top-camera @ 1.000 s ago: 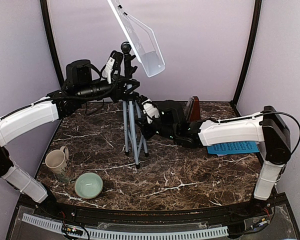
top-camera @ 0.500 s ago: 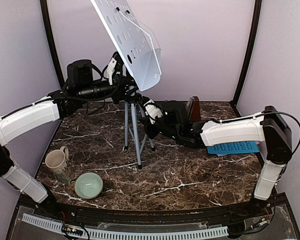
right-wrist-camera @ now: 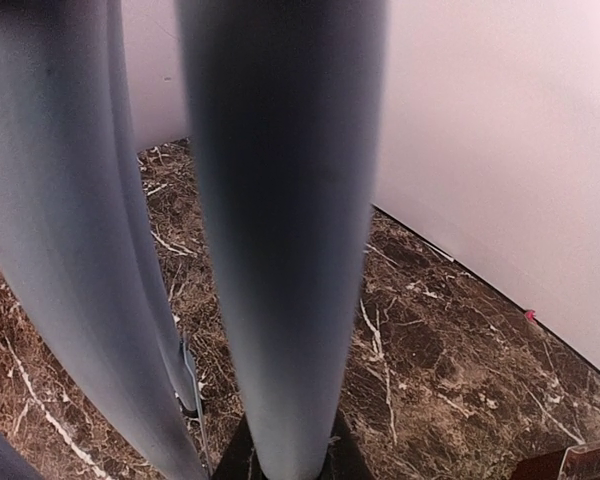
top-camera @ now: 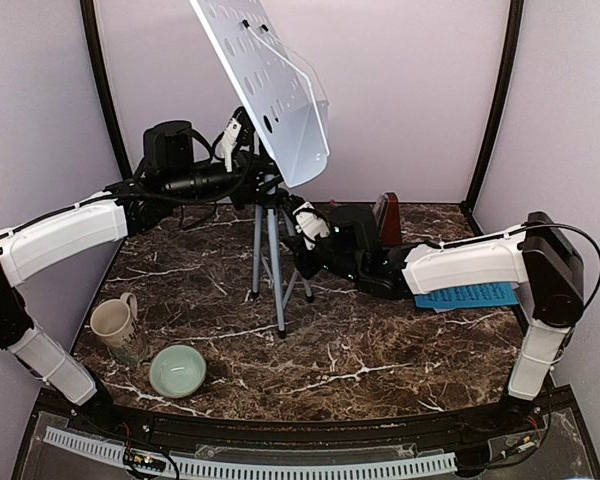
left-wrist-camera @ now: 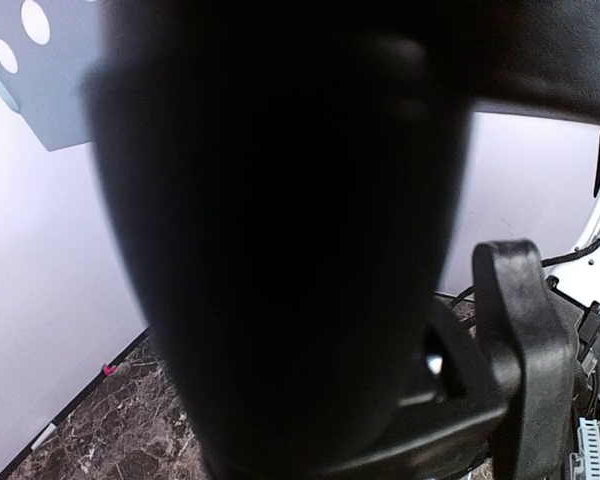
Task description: Set up the instrument practice props
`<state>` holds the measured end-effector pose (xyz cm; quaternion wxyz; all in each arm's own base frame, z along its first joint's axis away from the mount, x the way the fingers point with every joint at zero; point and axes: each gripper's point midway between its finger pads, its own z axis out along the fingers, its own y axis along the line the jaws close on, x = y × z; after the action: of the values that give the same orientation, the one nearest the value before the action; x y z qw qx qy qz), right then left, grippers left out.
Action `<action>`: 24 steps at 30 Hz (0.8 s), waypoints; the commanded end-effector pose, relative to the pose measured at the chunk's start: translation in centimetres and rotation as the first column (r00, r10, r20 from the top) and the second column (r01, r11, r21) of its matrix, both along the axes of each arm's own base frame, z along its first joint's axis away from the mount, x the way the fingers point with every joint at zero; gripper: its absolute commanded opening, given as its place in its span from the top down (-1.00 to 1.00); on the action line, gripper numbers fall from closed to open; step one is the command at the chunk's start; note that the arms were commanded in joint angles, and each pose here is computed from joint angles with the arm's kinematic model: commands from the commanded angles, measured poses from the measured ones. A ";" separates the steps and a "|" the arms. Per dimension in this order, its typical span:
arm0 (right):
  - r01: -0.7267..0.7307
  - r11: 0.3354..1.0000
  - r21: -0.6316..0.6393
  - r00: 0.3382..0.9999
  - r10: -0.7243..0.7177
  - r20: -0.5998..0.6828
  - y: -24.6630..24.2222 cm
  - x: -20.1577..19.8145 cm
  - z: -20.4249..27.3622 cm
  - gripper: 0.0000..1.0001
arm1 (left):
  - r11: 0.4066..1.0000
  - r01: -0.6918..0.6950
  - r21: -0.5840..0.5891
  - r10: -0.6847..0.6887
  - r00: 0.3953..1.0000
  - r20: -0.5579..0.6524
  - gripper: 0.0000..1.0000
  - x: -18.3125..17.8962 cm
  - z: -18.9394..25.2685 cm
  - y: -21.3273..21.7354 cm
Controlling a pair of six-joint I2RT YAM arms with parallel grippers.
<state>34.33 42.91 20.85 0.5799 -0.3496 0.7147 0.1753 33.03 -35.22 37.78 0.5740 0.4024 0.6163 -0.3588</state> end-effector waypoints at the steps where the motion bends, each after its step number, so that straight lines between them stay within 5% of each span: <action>1: 0.187 0.982 0.001 0.982 -0.187 -0.006 -4.1 3.5 -0.2 1.00 | 0.996 0.043 -0.074 -0.029 0.983 0.180 0.59 -2.5 6.2 1.4; 11: 0.168 0.985 -0.038 0.985 -0.169 -0.035 -3.7 2.4 -2.6 1.00 | 0.998 0.012 -0.059 -0.001 0.985 0.175 0.01 -2.4 5.6 1.9; 24: 0.146 0.988 -0.050 0.989 -0.148 -0.023 -3.1 1.7 -2.2 1.00 | 1.000 -0.027 -0.013 0.029 0.985 0.169 -0.25 -4.7 0.9 4.4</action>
<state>35.36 41.74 20.81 0.5886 -0.3056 0.7277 0.1748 29.33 -32.11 39.13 0.6148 0.4205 0.5761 -0.3367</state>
